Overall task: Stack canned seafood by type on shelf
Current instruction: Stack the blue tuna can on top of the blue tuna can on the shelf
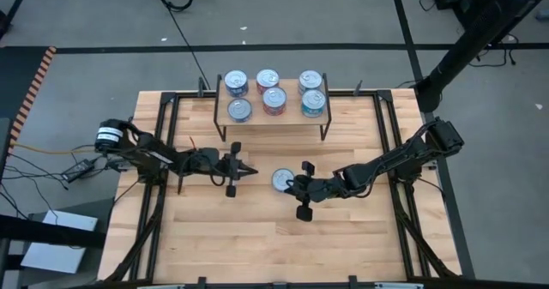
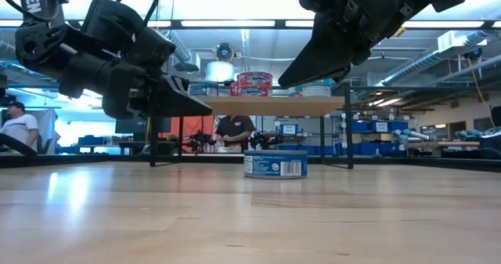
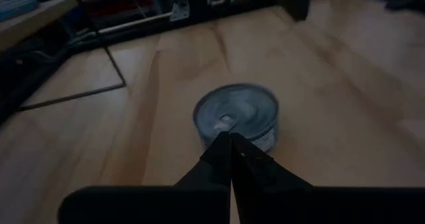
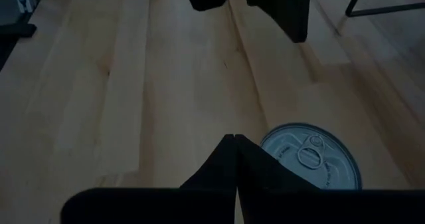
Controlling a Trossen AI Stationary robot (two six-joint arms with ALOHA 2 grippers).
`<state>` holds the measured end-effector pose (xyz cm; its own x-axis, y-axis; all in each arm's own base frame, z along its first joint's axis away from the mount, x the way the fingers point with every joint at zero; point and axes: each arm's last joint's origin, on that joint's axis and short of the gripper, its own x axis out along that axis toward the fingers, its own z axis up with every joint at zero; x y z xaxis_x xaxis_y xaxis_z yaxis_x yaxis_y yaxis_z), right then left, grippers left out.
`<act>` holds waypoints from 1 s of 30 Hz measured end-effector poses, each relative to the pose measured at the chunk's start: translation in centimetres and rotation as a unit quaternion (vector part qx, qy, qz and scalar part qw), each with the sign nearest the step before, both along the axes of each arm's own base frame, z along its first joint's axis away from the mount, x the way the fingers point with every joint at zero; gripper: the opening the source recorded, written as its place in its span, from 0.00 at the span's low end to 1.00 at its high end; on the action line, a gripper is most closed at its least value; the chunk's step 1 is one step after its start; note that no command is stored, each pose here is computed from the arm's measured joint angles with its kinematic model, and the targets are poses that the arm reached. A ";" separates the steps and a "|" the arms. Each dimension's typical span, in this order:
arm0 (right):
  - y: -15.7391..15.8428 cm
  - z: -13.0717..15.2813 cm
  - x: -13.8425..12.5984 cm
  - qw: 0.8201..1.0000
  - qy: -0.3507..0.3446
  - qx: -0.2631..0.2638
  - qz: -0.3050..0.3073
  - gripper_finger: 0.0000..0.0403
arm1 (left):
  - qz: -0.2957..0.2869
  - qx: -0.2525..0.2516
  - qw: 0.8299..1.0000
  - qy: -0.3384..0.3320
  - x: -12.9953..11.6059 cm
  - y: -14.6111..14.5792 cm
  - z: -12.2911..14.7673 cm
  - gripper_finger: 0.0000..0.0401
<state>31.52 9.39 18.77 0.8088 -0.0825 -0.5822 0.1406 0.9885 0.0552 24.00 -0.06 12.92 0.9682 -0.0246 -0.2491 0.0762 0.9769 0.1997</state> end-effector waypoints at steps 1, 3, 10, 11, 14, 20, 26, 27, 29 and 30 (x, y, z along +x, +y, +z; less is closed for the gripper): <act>0.0 0.0 0.0 1.000 0.000 0.003 -0.002 0.03 | 0.005 0.006 1.000 0.003 0.0 0.1 -0.1 0.01; 0.0 0.0 0.0 1.000 0.001 0.008 -0.002 0.03 | 0.011 0.012 1.000 0.003 0.0 0.2 -0.1 0.01; 0.1 0.0 0.0 1.000 0.003 -0.010 0.014 0.02 | 0.024 0.010 1.000 0.018 -0.1 0.9 -0.5 0.01; 0.1 0.0 0.0 1.000 0.003 -0.013 0.016 0.02 | 0.023 0.009 0.999 0.024 -0.1 1.1 -0.7 0.01; 0.1 -0.3 0.1 0.999 0.005 -0.032 0.027 0.02 | 0.021 0.002 0.999 0.030 0.1 1.3 -1.5 0.01; -0.1 -2.9 0.8 0.996 0.044 -0.069 0.021 0.01 | 0.024 -0.010 1.000 0.010 0.9 1.4 -2.9 0.01; -2.2 -3.6 1.0 0.991 0.052 -0.086 -0.089 0.01 | 0.042 -0.033 0.999 0.012 1.7 1.5 -3.6 0.01; -2.5 -3.7 1.0 0.990 0.053 -0.077 -0.101 0.01 | 0.046 -0.033 0.998 0.013 1.7 1.5 -3.7 0.01; -2.9 -3.8 1.0 0.990 0.060 -0.061 -0.114 0.01 | 0.057 -0.031 0.998 0.014 1.8 1.6 -3.8 0.01; -3.1 -3.9 1.0 0.989 0.068 -0.056 -0.115 0.01 | 0.065 -0.028 0.997 0.014 1.8 1.6 -3.8 0.01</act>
<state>32.50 6.29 14.86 0.6768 -0.3255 -0.6603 0.3605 0.9286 -0.0882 25.75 1.56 9.12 0.9567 0.0867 -0.2778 -0.0478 0.9885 0.1438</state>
